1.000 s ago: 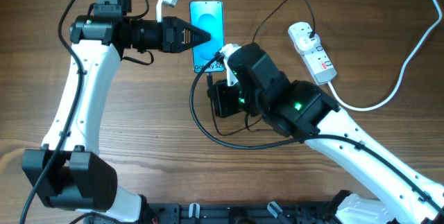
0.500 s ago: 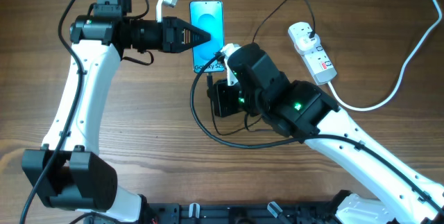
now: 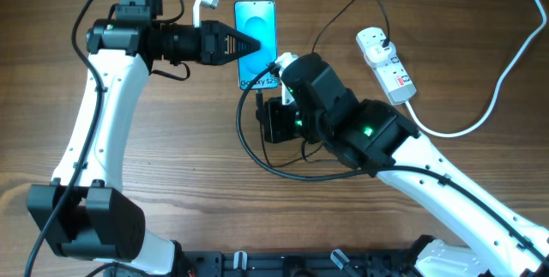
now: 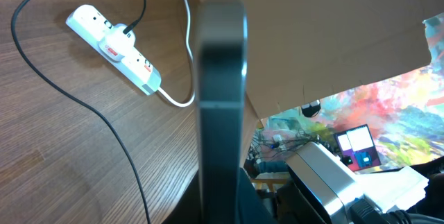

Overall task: Plug charger to phone and switch on socket
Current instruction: 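Push the plug up into the phone's port with the right gripper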

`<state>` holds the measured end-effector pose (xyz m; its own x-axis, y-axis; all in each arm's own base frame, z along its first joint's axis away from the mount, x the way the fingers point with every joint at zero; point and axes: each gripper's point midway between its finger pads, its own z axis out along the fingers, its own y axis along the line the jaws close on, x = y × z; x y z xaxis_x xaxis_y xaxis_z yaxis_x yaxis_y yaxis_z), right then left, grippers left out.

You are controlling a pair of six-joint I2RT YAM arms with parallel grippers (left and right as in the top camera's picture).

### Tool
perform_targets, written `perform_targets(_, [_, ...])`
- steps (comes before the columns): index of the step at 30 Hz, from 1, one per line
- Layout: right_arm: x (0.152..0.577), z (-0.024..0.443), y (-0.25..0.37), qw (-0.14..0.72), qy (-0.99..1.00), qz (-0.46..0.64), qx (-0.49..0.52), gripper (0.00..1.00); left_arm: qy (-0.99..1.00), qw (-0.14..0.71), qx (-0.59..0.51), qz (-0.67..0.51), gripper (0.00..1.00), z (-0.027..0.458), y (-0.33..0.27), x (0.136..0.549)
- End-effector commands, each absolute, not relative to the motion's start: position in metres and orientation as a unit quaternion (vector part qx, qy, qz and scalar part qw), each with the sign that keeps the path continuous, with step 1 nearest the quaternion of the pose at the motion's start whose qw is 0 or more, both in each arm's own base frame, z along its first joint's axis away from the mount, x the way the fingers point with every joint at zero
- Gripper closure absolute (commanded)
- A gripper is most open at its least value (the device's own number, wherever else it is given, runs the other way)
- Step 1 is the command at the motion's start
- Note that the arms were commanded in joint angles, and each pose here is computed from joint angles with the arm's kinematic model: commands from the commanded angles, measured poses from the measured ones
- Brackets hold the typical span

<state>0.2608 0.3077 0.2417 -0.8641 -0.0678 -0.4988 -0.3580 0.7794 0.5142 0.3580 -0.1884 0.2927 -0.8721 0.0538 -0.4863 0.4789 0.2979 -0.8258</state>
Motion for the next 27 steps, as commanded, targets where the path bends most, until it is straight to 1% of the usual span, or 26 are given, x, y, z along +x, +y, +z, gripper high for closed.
perform_targets(1, [0.285,0.259,0.293,0.283,0.907,0.301,-0.077,0.95,0.769,0.185,0.187,-0.583,0.96,0.301,-0.194,0.35])
perform_targets(13, [0.283,0.256,0.29,0.276,0.911,0.295,-0.077,0.95,0.769,0.186,0.188,-0.582,0.96,0.301,-0.194,0.349])
perform_targets(22, [0.292,0.27,0.298,0.303,0.896,0.315,-0.08,0.95,0.77,0.18,0.184,-0.583,0.96,0.3,-0.194,0.348])
perform_targets(27, [0.298,0.276,0.299,0.334,0.886,0.304,-0.107,0.94,0.771,0.178,0.183,-0.583,0.96,0.3,-0.194,0.347])
